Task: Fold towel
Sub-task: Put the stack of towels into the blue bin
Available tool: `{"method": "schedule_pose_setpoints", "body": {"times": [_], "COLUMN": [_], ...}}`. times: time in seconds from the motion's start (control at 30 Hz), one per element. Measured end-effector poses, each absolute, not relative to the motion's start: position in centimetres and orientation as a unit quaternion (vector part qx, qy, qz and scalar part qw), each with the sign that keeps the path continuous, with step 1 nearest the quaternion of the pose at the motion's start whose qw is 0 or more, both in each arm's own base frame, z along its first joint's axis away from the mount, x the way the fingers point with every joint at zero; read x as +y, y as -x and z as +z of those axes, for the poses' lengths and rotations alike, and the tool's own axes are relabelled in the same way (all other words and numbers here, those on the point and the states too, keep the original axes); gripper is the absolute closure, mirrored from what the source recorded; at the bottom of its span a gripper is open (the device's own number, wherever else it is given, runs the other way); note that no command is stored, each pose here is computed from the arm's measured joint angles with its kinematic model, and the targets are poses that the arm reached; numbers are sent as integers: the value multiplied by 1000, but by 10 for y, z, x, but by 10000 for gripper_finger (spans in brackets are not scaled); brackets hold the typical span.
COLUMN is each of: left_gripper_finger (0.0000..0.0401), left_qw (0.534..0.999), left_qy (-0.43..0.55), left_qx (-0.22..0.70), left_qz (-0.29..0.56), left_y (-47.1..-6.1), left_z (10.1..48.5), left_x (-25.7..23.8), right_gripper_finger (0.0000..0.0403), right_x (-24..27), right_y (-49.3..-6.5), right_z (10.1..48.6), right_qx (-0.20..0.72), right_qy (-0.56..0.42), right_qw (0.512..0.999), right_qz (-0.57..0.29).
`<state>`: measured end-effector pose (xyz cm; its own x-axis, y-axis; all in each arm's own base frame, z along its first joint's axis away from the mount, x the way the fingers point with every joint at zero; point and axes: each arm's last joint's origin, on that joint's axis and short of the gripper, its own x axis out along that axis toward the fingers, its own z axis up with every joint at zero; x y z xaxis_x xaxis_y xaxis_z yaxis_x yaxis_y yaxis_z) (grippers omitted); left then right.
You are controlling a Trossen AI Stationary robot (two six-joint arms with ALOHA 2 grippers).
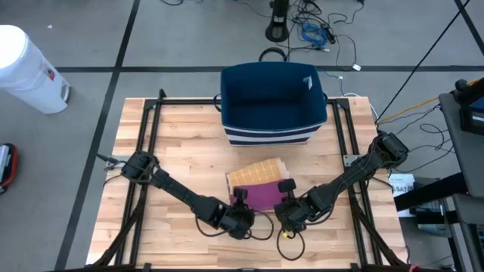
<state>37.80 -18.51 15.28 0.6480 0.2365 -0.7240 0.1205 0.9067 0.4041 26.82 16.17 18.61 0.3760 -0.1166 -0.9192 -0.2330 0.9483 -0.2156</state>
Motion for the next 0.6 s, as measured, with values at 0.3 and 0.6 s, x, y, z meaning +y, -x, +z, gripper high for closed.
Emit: {"method": "schedule_pose_setpoints", "body": {"times": [0.3,0.6], "left_gripper_finger": [335,240], "left_qw": [885,893], "left_qy": [-174,-183], "left_qx": [431,411], "left_qz": [-7,15], "left_y": [-378,-375], "left_z": [135,136], "left_x": [-196,-206], "right_gripper_finger": [321,171], "right_x": [170,175], "right_y": [-264,-264], "right_z": [184,174], "right_qx": [554,519], "right_qy": [153,150], "right_qw": [816,838], "right_qz": [60,78]}}
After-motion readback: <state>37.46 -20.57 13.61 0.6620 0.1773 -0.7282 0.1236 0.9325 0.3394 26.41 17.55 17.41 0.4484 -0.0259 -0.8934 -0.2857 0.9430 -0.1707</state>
